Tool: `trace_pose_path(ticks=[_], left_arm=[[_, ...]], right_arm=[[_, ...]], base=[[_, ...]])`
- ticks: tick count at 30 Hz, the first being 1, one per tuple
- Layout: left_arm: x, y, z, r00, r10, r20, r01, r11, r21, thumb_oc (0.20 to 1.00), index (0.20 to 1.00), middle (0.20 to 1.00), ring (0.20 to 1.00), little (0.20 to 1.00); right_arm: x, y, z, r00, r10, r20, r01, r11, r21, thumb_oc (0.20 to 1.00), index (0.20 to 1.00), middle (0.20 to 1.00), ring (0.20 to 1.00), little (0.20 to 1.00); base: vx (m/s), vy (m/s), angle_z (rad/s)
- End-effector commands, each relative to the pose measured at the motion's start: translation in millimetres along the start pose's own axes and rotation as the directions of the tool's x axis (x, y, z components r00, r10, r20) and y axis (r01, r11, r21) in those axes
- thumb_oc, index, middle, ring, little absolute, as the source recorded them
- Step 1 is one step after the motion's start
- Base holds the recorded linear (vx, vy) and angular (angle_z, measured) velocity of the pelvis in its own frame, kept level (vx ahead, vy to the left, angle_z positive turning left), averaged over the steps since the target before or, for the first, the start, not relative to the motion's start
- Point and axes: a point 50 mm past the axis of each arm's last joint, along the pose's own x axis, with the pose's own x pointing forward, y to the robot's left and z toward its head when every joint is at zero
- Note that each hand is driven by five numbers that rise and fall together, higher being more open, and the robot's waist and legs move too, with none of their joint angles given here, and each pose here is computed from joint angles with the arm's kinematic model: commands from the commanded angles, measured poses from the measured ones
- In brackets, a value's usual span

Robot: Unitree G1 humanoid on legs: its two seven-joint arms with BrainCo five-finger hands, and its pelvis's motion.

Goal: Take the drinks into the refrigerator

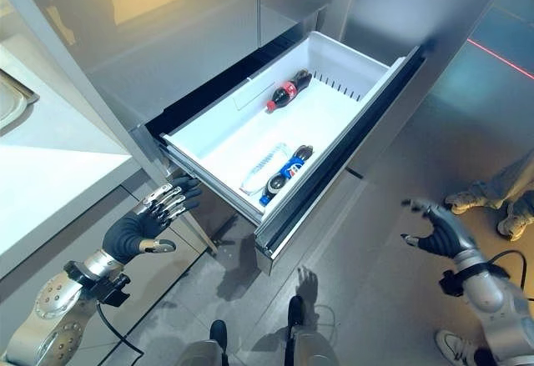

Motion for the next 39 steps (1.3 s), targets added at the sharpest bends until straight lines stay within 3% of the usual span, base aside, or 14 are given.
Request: trace_pose_path(ticks=[1,6,10,19,23,29,33,39], left_arm=[[5.6,-8.0,16.5,0.992,-0.039,0.119,0.032,0.998,0.059,1.000,1.000,1.000,1.000,1.000],[13.9,-14.2,19.0,0.986,-0.070,0.150,0.062,0.996,0.056,1.000,1.000,1.000,1.000,1.000],[20.8,-17.9,20.6,0.981,-0.091,0.170,0.084,0.995,0.049,1.000,1.000,1.000,1.000,1.000],[28.8,-24.6,21.8,0.974,-0.133,0.183,0.130,0.991,0.029,1.000,1.000,1.000,1.000,1.000],[30.0,-25.3,23.7,0.971,-0.146,0.190,0.142,0.989,0.035,1.000,1.000,1.000,1.000,1.000],[31.5,-24.0,26.7,0.968,-0.147,0.201,0.142,0.989,0.040,1.000,1.000,1.000,1.000,1.000],[33.6,-23.6,28.9,0.965,-0.144,0.220,0.140,0.990,0.035,1.000,1.000,1.000,1.000,1.000],[35.9,-21.8,29.6,0.965,-0.146,0.218,0.140,0.989,0.046,1.000,1.000,1.000,1.000,1.000]], right_arm=[[25.3,-19.8,23.7,0.992,-0.063,0.105,0.064,0.998,-0.004,0.200,0.200,0.200,0.200,0.200],[53.8,-1.8,44.3,0.987,0.022,0.162,-0.020,1.000,-0.013,0.200,0.200,0.200,0.200,0.200],[82.4,0.9,89.0,0.949,0.091,0.301,-0.069,0.994,-0.082,0.200,0.200,0.200,0.200,0.200],[128.8,-4.8,184.8,0.848,0.200,0.491,-0.046,0.950,-0.308,0.200,0.200,0.200,0.200,0.200],[140.0,-22.9,233.0,0.801,0.213,0.559,0.045,0.910,-0.412,0.200,0.200,0.200,0.200,0.200],[141.2,-51.8,283.6,0.744,0.150,0.651,0.185,0.890,-0.417,0.200,0.200,0.200,0.200,0.200],[128.0,-83.9,329.6,0.643,0.048,0.765,0.337,0.879,-0.338,0.200,0.200,0.200,0.200,0.200],[107.3,-94.4,352.7,0.529,0.017,0.849,0.420,0.864,-0.279,0.200,0.200,0.200,0.200,0.200]], base=[[0.00,0.000,0.00],[0.00,-0.002,0.01],[0.00,-0.003,0.01],[0.01,-0.007,0.03],[0.02,-0.026,0.15],[0.01,-0.028,0.24],[0.01,-0.032,0.30],[0.00,-0.002,0.20]])
